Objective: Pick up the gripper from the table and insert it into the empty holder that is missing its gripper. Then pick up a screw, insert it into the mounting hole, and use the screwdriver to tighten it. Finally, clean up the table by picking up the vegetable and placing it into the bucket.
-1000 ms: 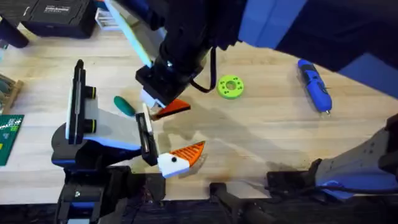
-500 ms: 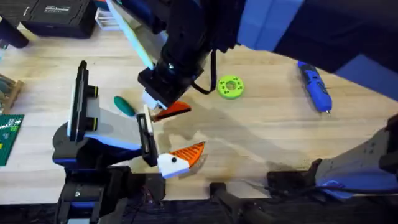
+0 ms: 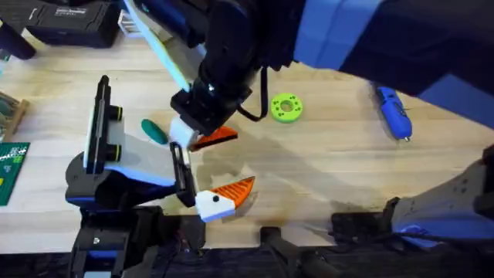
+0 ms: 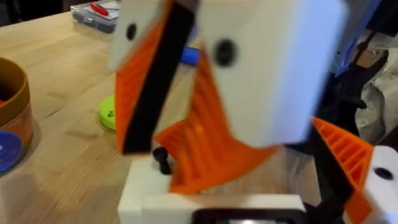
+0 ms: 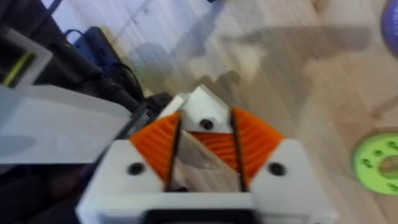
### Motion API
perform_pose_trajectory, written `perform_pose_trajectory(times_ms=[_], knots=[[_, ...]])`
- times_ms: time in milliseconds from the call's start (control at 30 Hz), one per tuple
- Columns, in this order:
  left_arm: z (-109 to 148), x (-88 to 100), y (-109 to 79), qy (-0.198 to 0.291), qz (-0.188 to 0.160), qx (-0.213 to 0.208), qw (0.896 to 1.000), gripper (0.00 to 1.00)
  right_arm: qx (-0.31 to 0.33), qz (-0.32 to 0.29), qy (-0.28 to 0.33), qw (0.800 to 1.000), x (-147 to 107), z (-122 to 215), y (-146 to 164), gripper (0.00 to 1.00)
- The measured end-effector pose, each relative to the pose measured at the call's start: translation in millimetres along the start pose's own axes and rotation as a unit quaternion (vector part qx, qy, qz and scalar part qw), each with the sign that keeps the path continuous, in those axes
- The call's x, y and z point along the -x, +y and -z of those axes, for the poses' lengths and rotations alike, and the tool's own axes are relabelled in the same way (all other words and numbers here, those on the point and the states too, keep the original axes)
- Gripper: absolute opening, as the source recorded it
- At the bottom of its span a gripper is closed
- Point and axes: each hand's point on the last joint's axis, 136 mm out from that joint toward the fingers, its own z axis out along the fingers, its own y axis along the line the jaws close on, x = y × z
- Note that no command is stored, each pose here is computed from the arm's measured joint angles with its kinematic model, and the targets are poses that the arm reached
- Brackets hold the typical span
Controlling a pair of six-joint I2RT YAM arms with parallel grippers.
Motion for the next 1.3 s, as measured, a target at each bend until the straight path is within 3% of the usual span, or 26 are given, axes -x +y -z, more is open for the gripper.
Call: perform_pose_trajectory(times_ms=[133,200,400,700,1000,1300], knots=[[0,2.5,-0.2,-0.003,-0.018,0.0,1.0,0.985,-0.024,0.0,-0.005,1.0,-5,11,-8,0.928],[0,3.7,-0.6,-0.004,-0.029,-0.001,1.0,0.985,-0.026,-0.003,-0.012,1.0,-4,16,-10,0.988],[0,3.9,-0.7,-0.004,-0.037,-0.001,0.999,0.985,-0.03,-0.015,-0.044,0.998,-1,40,-15,0.994],[0,3.9,-0.7,-0.004,-0.041,-0.001,0.999,0.986,-0.06,-0.072,-0.09,0.992,-10,92,-52,0.994],[0,3.9,-0.7,-0.004,-0.041,-0.001,0.999,0.986,-0.069,-0.153,-0.107,0.98,-67,89,-97,0.993],[0,3.9,-0.7,-0.004,-0.041,-0.001,0.999,0.986,0.042,-0.137,-0.172,0.975,-110,111,-89,0.993]])
